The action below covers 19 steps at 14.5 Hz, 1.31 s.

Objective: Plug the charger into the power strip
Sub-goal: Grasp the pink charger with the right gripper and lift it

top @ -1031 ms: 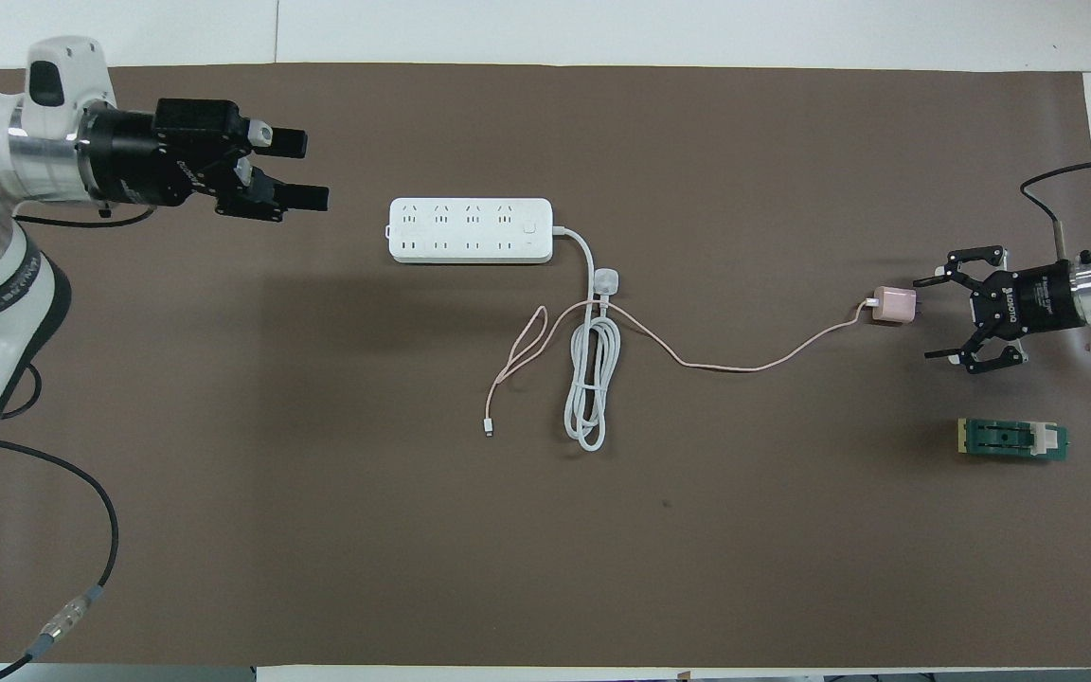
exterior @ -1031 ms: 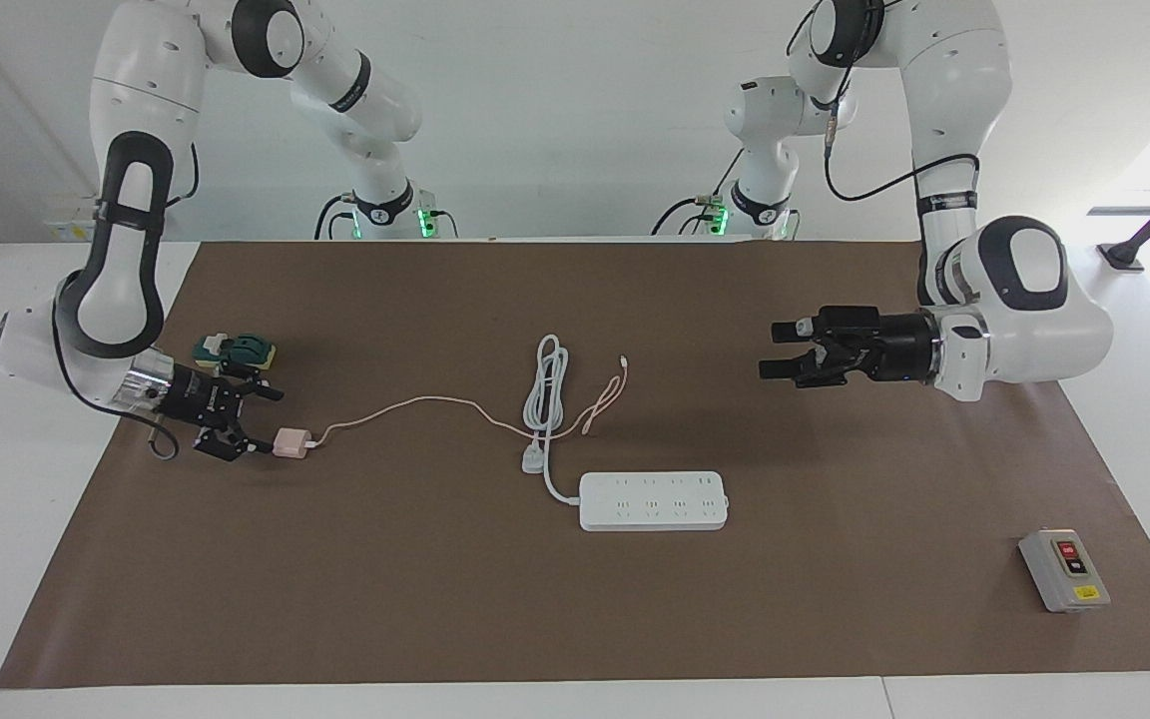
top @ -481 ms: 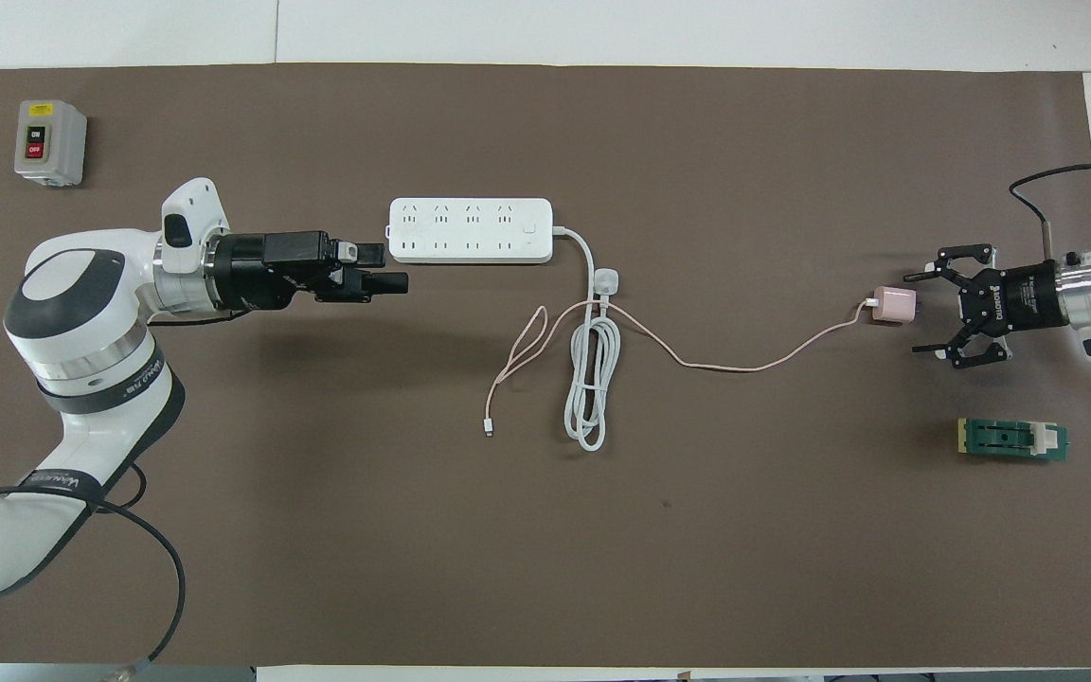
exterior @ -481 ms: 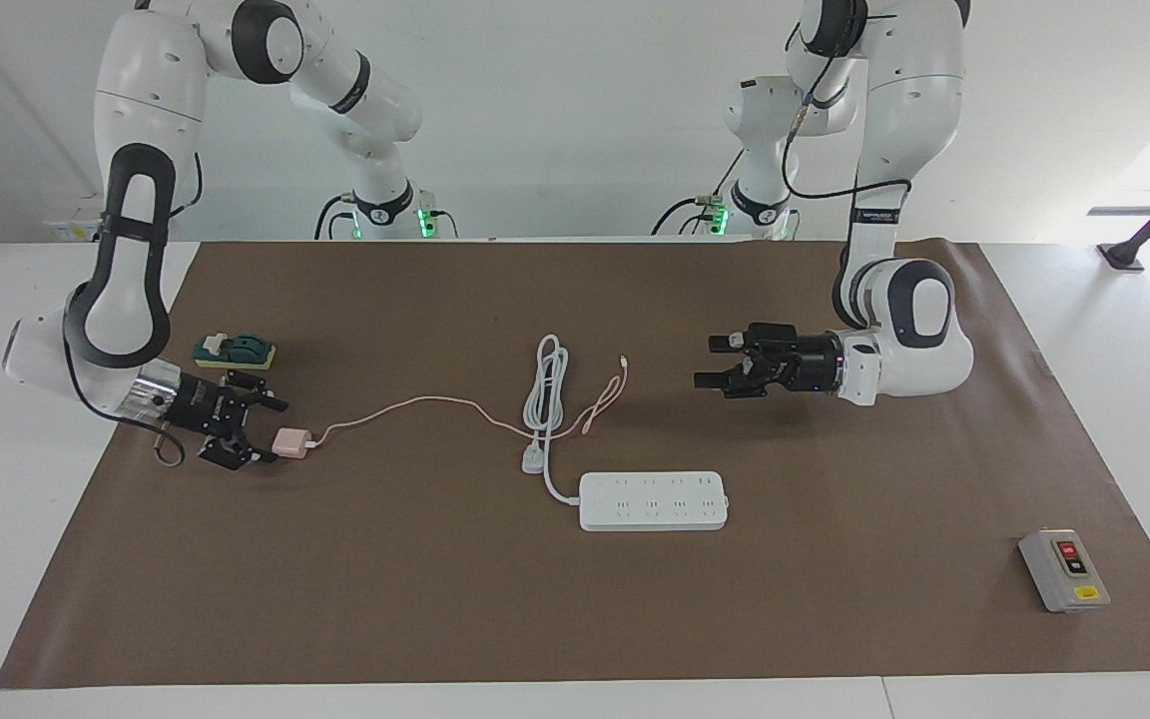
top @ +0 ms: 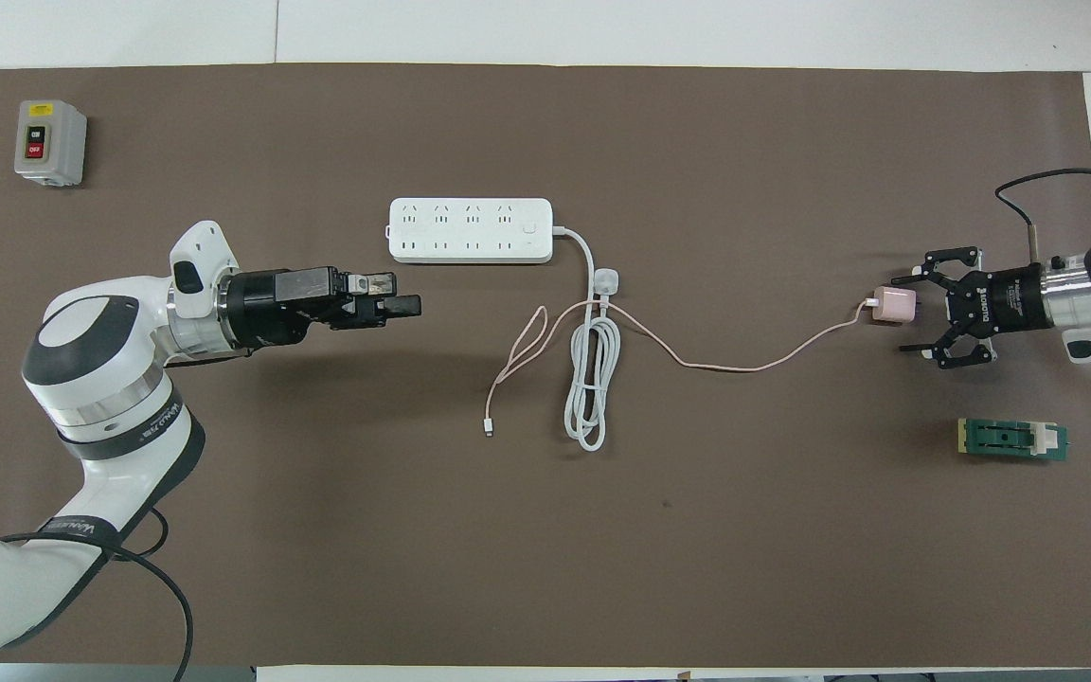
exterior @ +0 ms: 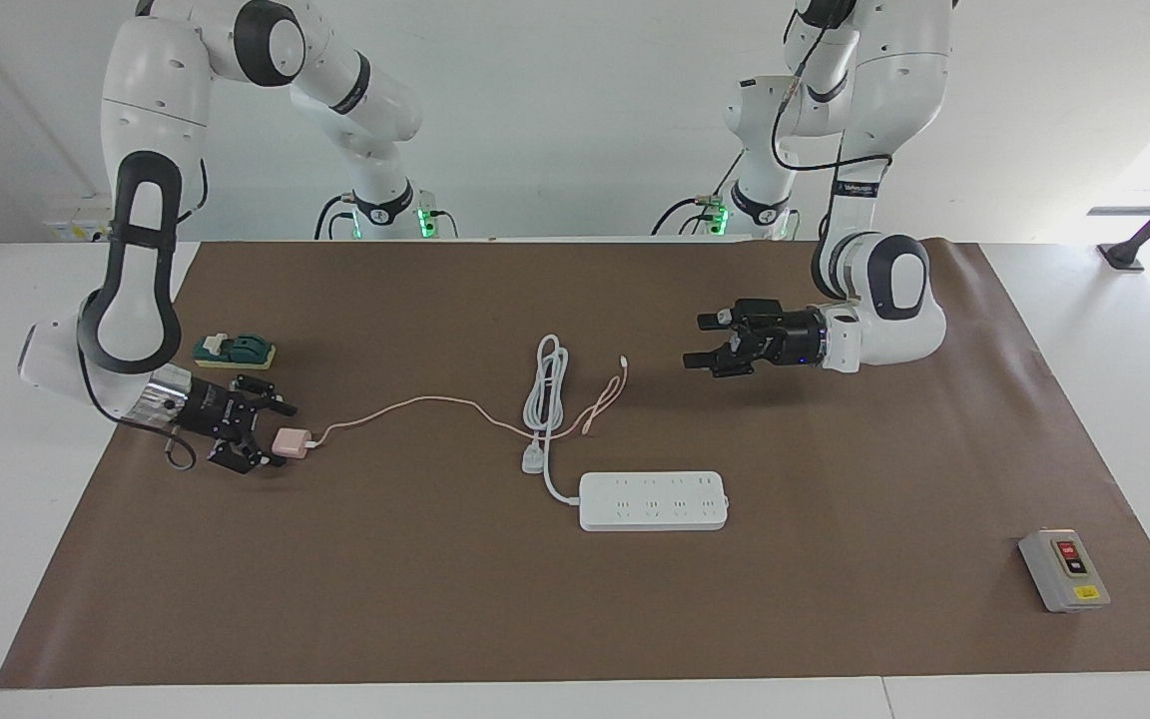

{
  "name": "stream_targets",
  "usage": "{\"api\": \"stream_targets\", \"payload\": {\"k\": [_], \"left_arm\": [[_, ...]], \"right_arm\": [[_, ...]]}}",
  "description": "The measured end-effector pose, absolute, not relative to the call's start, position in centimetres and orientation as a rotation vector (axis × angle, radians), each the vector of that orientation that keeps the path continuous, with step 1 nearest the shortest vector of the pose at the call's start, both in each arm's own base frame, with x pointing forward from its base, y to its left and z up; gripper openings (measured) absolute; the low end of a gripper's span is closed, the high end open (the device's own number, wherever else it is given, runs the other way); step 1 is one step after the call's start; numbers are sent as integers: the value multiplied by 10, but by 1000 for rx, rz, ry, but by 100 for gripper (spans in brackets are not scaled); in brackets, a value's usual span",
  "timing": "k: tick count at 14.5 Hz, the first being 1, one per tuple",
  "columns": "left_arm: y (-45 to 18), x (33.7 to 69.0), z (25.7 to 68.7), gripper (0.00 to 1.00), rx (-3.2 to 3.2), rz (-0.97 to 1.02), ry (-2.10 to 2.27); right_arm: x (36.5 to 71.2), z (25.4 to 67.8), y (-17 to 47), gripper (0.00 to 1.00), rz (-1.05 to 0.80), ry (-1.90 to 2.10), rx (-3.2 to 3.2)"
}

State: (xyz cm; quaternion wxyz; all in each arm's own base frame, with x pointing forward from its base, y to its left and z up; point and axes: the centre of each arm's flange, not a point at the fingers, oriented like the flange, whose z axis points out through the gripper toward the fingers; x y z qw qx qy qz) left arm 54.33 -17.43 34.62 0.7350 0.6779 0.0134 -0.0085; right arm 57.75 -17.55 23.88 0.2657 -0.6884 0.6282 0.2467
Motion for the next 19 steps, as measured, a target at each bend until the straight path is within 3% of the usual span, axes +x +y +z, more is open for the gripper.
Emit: {"api": "stream_targets", "payload": {"k": [3,4,10,13,19], "left_arm": [[-206,541,338,100,1484,5,59],[-209,542,335,100,1496,17,71],[-202,555,321,100,1550,57,119],[-207,559,322,100,1587,78,133],[-211,558,321,100,1593,65,142]], "right_arm": [[579,242,-177,54,632,1670,-1863],[579,242,-176,51,631,1668,-1864],[587,252,-166,51,640,1624,-1885],[609,295,-125,51,651,1580,-1919],[632,398,23,51,676,1633,-1936]]}}
